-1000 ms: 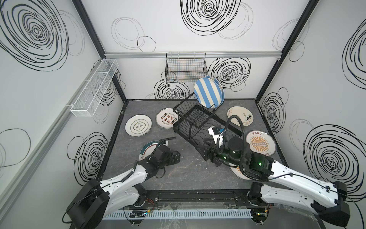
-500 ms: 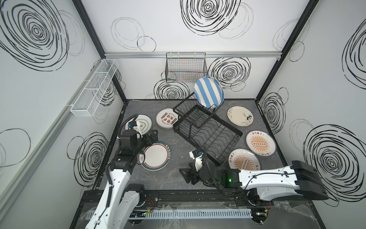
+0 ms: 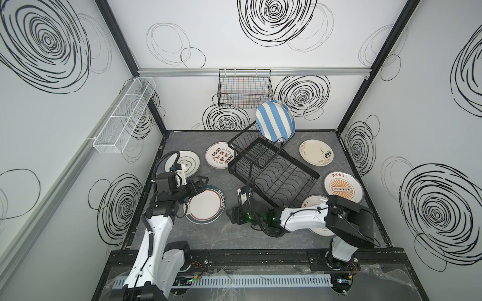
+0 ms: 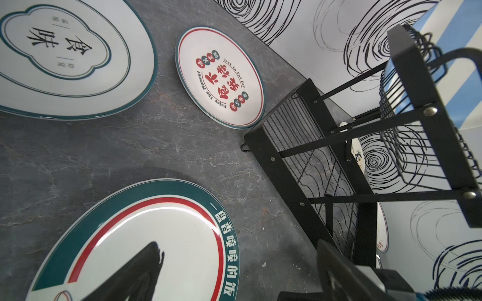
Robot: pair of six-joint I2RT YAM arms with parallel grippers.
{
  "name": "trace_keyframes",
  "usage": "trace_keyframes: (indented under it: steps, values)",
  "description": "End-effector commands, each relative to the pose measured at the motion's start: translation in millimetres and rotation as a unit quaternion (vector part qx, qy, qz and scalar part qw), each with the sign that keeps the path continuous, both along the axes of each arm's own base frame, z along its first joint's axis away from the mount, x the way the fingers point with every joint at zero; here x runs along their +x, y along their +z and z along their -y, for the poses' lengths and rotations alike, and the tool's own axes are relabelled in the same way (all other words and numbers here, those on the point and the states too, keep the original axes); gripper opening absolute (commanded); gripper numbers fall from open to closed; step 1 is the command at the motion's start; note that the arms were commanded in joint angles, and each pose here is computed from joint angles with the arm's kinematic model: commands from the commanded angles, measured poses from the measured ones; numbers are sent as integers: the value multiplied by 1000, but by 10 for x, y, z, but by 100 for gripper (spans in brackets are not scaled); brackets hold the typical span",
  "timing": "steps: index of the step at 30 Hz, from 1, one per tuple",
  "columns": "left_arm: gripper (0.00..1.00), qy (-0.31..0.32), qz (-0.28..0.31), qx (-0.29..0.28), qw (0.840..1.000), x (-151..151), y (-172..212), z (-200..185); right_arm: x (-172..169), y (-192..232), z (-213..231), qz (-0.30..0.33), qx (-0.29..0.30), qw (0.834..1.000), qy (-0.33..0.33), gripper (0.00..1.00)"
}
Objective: Load the plates into the dish rack
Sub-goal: 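Grip the green-and-red-rimmed plate's edge with the right gripper and tilt it up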
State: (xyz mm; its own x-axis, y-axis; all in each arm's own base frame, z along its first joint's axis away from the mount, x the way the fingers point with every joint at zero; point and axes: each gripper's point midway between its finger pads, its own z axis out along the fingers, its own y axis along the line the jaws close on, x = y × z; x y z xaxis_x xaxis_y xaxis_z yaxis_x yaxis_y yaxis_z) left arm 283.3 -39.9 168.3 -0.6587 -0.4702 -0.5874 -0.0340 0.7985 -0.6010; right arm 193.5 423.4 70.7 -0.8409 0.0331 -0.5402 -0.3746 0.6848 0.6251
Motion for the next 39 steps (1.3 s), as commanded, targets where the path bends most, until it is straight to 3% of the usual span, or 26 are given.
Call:
trace_keyframes:
  steps: [1, 7, 14, 27, 39]
  values:
    - [96, -6, 33, 9, 999, 34, 90, -14, 2, 177, -323, -7, 49, 998, 41, 72]
    - [96, -8, 31, 7, 999, 36, 78, -9, 85, -52, -558, -22, 31, 997, 60, 69]
    - [96, -4, 33, 10, 999, 31, 88, -22, 227, -282, -408, -64, 34, 997, 22, 60]
    - [96, 0, 35, 11, 999, 29, 98, -41, 421, -343, -502, -55, 15, 998, 13, 61]
    - [96, 3, 42, 14, 999, 19, 130, -55, 650, -626, -402, -83, -26, 996, -18, 42]
